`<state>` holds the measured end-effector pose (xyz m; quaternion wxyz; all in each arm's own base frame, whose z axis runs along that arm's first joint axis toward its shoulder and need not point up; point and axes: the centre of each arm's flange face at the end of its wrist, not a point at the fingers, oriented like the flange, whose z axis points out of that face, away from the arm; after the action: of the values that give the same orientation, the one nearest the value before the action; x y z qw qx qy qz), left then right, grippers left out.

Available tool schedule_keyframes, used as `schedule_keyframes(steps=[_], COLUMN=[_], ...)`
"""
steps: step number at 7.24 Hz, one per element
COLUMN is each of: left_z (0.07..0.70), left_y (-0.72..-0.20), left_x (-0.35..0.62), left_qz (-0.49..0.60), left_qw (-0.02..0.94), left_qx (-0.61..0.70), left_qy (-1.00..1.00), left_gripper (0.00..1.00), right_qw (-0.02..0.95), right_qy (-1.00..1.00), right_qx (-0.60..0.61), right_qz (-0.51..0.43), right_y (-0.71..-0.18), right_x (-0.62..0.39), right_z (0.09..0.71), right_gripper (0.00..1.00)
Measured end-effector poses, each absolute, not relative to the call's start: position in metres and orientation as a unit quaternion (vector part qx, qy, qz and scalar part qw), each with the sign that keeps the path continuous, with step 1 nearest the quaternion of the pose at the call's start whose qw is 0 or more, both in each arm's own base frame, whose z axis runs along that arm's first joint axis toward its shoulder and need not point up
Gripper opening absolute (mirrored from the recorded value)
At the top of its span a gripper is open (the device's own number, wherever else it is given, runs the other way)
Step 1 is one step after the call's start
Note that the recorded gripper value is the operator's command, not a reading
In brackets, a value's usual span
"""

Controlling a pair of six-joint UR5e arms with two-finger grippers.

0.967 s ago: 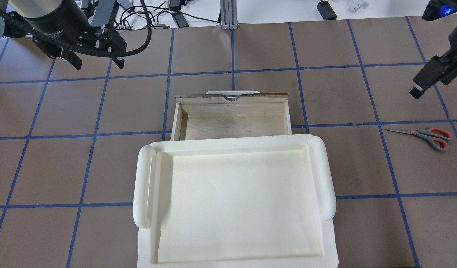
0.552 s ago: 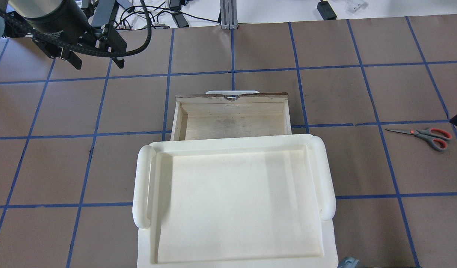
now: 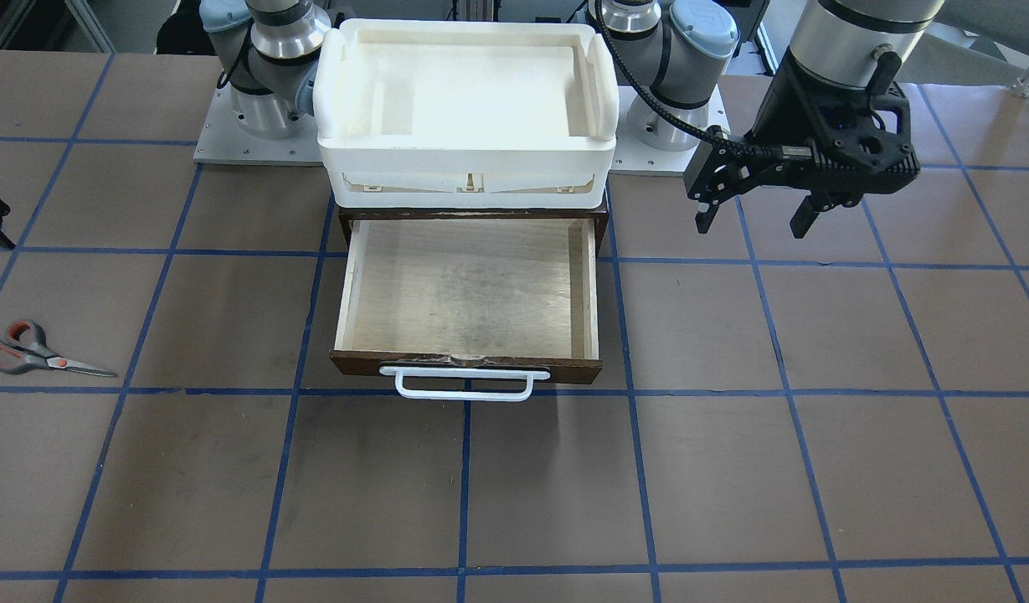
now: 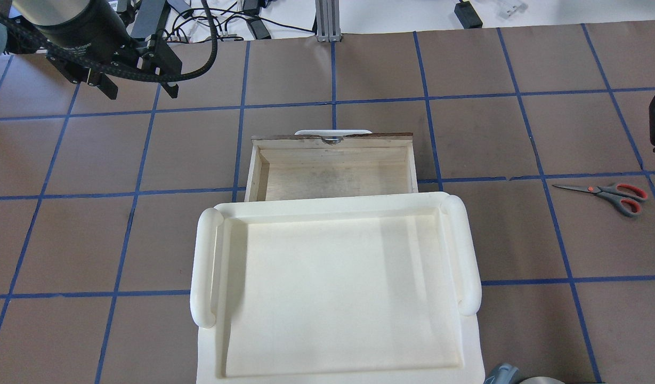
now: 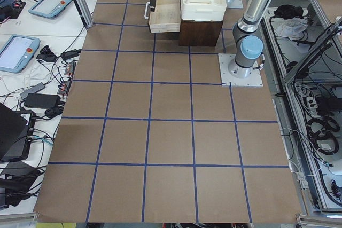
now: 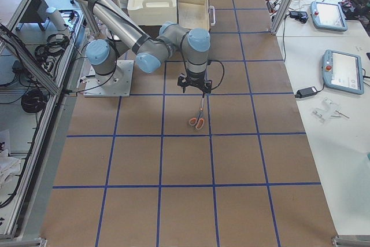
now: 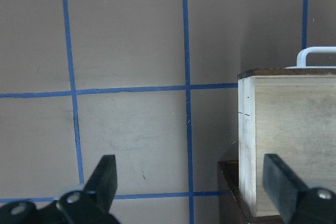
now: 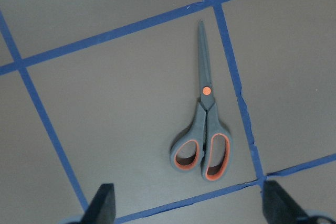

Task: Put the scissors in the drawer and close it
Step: 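Move the right gripper over the grey-and-orange scissors and lower it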

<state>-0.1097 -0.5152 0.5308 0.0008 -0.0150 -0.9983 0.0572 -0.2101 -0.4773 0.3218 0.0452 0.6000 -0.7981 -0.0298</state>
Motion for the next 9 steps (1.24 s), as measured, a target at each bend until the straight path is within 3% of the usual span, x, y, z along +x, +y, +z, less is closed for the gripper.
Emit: schedule_keyframes(steps=[3, 9], left_z=[0.531, 0.531], left_y=[-0.515, -0.515], left_x=[-0.109, -0.109], left_qz=[0.057, 0.057], left_qw=[0.001, 0.001], left_qx=[-0.014, -0.014], left_qy=[-0.998, -0.998], left_gripper=[1.0, 1.0], right_qw=[0.029, -0.008], right_qy=[-0.783, -0.772], right_qx=[0.621, 0.634], right_qz=[0.01, 0.034], right_y=[-0.489, -0.504], right_x=[-0.257, -0.243], right_z=[0.253, 0.2], right_gripper=[0.97, 0.99])
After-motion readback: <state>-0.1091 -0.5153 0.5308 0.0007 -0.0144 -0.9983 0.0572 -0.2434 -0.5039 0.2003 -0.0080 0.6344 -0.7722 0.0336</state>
